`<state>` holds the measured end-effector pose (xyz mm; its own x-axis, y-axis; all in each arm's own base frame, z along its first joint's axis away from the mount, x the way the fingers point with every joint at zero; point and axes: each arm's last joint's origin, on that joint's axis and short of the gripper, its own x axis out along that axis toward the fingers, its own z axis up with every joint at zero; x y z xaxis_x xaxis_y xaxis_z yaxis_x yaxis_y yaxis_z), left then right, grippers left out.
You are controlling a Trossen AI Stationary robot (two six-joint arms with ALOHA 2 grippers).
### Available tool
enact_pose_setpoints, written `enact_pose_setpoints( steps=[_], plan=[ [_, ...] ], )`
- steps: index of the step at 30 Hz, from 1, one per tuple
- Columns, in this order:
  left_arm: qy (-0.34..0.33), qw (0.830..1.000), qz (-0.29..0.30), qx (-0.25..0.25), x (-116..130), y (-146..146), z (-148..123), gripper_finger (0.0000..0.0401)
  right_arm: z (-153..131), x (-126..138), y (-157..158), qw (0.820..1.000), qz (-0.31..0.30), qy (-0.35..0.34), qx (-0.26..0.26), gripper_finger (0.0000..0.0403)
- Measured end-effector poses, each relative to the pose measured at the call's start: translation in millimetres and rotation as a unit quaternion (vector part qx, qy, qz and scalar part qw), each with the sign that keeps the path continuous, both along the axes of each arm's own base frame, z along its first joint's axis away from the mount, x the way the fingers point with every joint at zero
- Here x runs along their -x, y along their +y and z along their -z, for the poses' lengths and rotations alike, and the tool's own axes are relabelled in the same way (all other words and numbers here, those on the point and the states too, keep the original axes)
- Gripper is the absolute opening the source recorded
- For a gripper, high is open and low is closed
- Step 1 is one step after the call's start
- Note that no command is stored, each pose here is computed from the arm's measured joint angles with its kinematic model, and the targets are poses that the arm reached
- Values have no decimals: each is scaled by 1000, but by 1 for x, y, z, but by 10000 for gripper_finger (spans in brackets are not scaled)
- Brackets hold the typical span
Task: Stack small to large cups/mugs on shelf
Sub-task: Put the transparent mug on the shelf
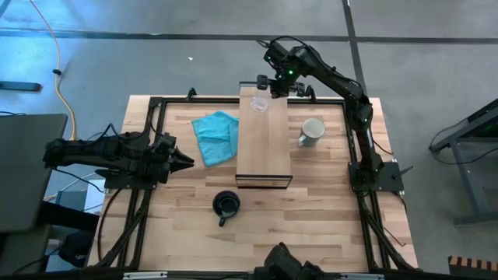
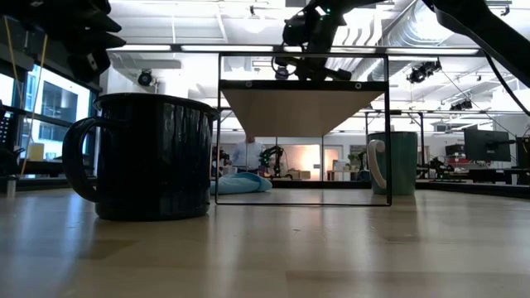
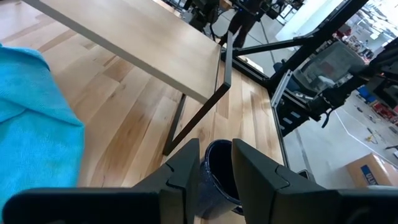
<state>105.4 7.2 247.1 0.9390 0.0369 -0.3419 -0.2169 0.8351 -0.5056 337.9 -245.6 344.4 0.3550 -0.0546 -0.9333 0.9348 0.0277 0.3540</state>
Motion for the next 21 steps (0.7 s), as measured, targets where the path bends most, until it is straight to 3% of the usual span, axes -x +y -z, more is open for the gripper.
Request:
enact_pose_setpoints(
  steps=[21],
  plan=[
    [15,1000,1,-7,1,0,3,83,0,8,-11,1000,12,-3,-1,0]
  ],
)
